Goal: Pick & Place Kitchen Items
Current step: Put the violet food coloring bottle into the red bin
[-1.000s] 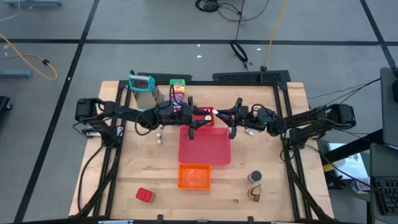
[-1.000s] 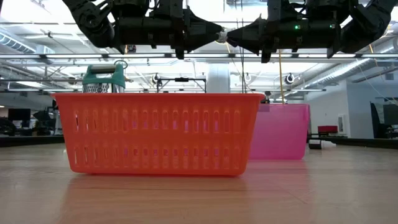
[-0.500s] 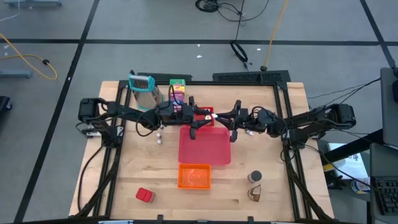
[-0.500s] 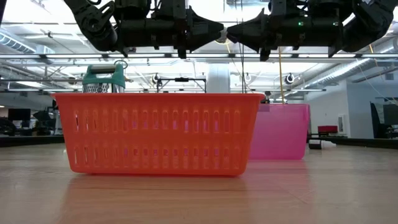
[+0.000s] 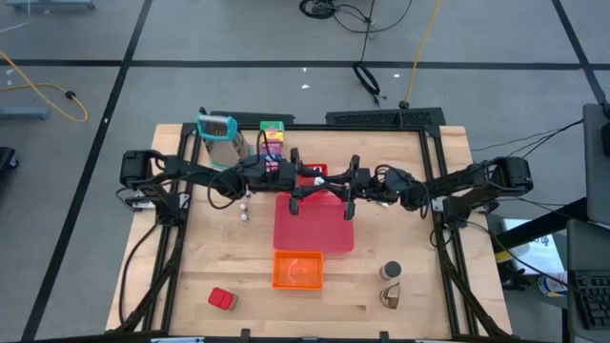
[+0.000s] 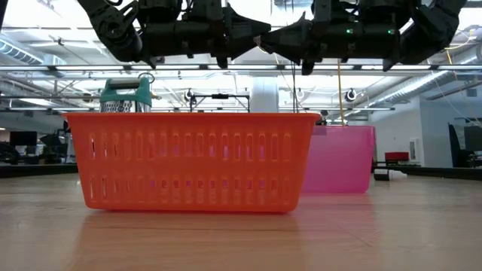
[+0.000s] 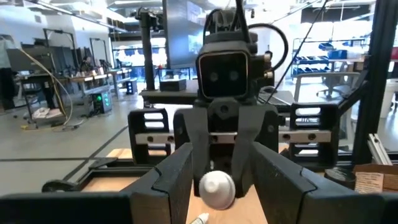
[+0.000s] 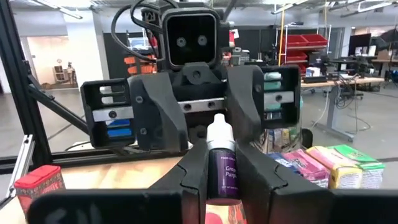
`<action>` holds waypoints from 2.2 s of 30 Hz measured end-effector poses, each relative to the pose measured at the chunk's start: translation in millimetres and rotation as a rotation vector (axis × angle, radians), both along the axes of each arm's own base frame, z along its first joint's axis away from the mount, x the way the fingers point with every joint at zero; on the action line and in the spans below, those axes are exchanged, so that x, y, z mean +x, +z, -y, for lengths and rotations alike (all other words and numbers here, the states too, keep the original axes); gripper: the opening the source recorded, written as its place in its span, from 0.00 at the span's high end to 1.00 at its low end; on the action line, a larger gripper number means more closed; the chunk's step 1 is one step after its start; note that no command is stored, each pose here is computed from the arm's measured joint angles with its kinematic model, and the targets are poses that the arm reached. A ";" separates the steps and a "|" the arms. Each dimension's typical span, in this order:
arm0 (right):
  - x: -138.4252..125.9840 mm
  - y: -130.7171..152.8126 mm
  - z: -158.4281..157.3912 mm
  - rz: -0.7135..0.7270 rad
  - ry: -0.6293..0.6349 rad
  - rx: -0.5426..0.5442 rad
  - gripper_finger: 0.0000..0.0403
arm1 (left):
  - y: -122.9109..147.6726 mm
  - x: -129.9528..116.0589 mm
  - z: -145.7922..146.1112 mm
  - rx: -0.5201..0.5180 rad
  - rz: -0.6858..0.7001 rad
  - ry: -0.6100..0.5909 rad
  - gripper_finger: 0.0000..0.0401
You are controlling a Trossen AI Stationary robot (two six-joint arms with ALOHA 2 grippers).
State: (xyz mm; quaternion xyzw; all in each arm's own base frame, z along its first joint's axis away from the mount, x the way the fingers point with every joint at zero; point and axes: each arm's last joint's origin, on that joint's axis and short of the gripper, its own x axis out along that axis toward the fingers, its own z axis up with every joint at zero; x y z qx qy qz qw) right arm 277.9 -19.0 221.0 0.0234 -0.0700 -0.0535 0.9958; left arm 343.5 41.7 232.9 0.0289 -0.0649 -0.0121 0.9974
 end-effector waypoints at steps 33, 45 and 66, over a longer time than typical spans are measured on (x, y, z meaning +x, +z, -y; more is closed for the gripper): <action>-1.7 -3.1 13.0 -0.095 -0.038 -0.027 0.89 | -1.5 -2.9 -7.7 -0.004 -0.044 -0.114 0.73; -2.3 -7.9 16.3 -0.146 -0.052 -0.022 0.89 | -2.2 -3.0 -7.9 -0.024 -0.053 -0.118 0.79; -4.0 -13.7 21.7 -0.193 -0.093 -0.014 0.89 | -2.9 -7.6 -16.3 -0.041 -0.133 -0.125 0.70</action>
